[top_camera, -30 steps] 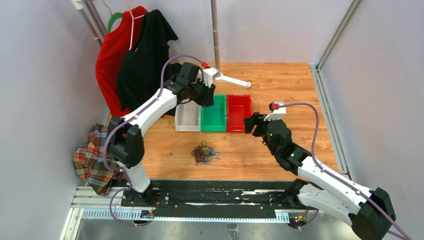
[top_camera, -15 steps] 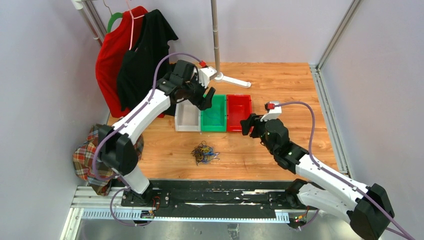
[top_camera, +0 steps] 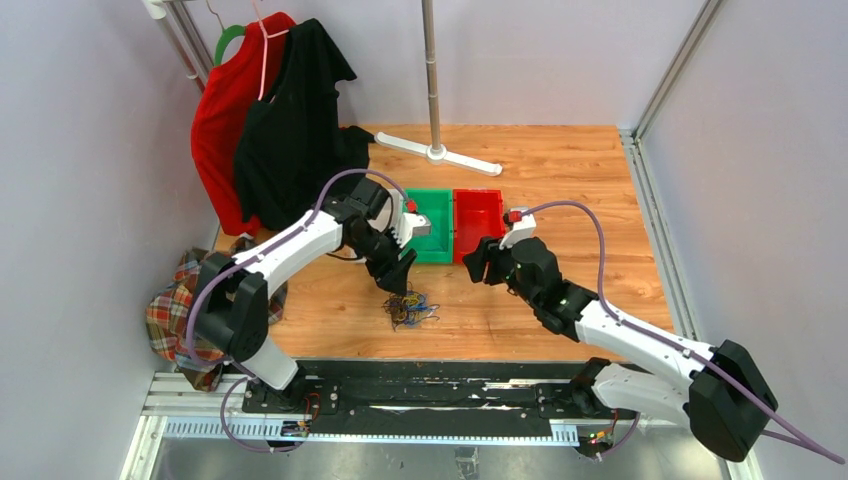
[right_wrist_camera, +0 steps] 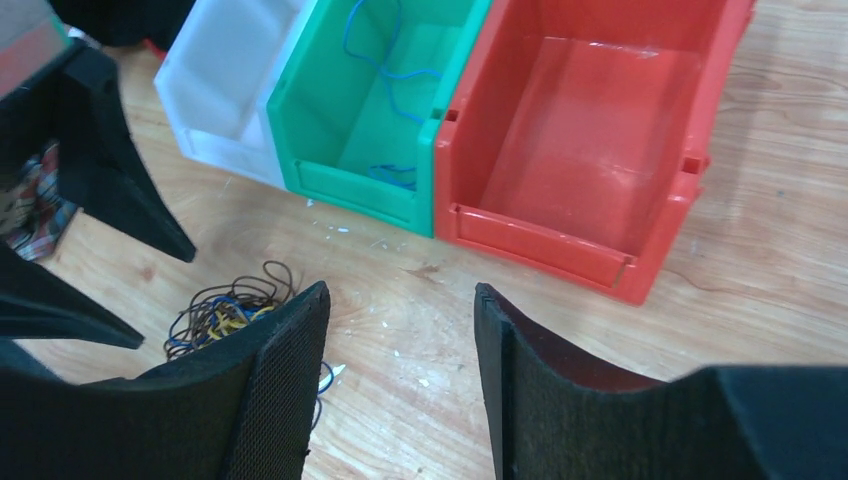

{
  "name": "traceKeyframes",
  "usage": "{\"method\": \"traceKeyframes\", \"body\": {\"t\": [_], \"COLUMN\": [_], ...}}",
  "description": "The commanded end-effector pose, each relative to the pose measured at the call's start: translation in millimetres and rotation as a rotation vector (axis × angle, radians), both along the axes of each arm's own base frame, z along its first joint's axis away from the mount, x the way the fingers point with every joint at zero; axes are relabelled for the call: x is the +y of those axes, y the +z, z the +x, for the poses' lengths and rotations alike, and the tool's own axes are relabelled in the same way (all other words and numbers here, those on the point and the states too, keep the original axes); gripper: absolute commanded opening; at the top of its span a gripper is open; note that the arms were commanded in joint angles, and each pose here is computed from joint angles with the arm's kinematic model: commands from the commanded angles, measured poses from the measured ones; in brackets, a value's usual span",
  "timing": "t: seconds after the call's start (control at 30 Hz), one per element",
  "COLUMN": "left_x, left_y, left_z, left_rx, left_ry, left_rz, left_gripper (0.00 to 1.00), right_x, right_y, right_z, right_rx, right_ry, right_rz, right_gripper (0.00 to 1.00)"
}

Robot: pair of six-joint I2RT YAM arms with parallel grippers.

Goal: Untangle the cables

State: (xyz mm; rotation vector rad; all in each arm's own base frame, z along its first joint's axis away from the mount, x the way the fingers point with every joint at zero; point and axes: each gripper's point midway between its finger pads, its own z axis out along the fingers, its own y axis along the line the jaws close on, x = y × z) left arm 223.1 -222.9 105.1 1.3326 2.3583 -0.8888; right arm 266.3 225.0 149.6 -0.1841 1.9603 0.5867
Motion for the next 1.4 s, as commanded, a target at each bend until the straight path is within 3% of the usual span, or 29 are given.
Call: {"method": "traceKeyframes", "body": {"t": [0.0, 0.2, 0.47, 0.73, 0.97, 1.17, 1.37], "left_x": [-17, 0, 22, 26, 17, 15, 13], "left_y": [-1, -15, -10, -49, -50, -23, 11], "left_z": [-16, -25, -43, -17, 1, -14, -35], "left_rx": [0.038, -0.004, -0.090, -0.137, -0.174, -0.141, -0.134], "left_ry": [-0.114, -0.180, -0.267, -0.176, -0.105, -0.110, -0.127], "left_rz": [-0.084, -0.010, 0.023, 0.108, 0.083, 0.015, -0.078], "left_gripper": [0.60, 0.55, 0.62, 0.54, 0.36, 0.04, 0.01], "right_x": [17, 26, 46, 66, 79, 96, 113], "right_y": [7, 5, 1, -2, -12, -17, -12], "right_z": [-8, -13, -18, -30, -40, -45, -45], "right_rx": [-0.022, -0.025, -0.021, -0.017, 0.013, 0.037, 0.031], "right_ry": [0.085, 0.142, 0.206, 0.277, 0.330, 0.385, 0.433], "right_rz": [0.032, 0.027, 0.021, 0.022, 0.041, 0.094, 0.137], "right_gripper": [0.54, 0.52, 0.51, 0.50, 0.50, 0.57, 0.62]}}
